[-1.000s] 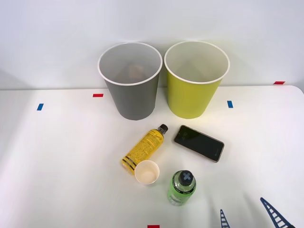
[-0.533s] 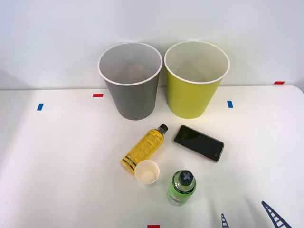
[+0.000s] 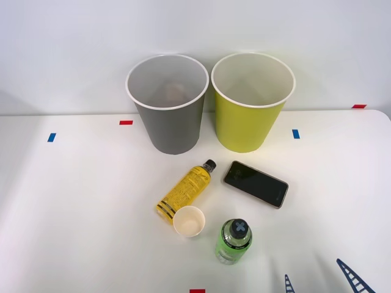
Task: Put cans in the gray bin, plastic bottles in the light green bin
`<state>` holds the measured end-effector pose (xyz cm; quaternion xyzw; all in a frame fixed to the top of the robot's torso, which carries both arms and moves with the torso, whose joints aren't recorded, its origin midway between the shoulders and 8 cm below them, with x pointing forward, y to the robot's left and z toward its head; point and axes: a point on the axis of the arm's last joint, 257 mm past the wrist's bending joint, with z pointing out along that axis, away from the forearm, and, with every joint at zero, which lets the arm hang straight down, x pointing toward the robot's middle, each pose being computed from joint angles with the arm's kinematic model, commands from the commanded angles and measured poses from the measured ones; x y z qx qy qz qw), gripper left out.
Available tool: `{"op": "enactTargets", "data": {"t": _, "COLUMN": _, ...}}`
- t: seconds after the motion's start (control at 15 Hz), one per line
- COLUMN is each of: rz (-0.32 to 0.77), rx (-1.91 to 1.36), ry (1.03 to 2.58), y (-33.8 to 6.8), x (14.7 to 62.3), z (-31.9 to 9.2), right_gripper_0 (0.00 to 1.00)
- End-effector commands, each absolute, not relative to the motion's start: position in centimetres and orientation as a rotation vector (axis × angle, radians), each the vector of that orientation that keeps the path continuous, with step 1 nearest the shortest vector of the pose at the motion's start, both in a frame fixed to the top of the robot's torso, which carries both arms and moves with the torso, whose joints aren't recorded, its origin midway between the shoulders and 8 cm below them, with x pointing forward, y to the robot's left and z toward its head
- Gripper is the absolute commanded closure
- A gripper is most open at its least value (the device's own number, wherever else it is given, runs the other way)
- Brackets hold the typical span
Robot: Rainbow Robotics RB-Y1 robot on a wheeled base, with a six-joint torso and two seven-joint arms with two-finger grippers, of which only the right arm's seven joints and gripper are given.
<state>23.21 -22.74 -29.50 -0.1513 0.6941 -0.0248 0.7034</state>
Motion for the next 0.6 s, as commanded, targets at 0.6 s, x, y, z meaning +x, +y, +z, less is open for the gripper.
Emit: {"op": "enactTargets", "data": {"t": 0.6, "rz": -0.055, "rx": -0.337, "ry": 1.544, "y": -22.75, "x": 23.21, "z": -29.51, "right_gripper_0": 0.0}}
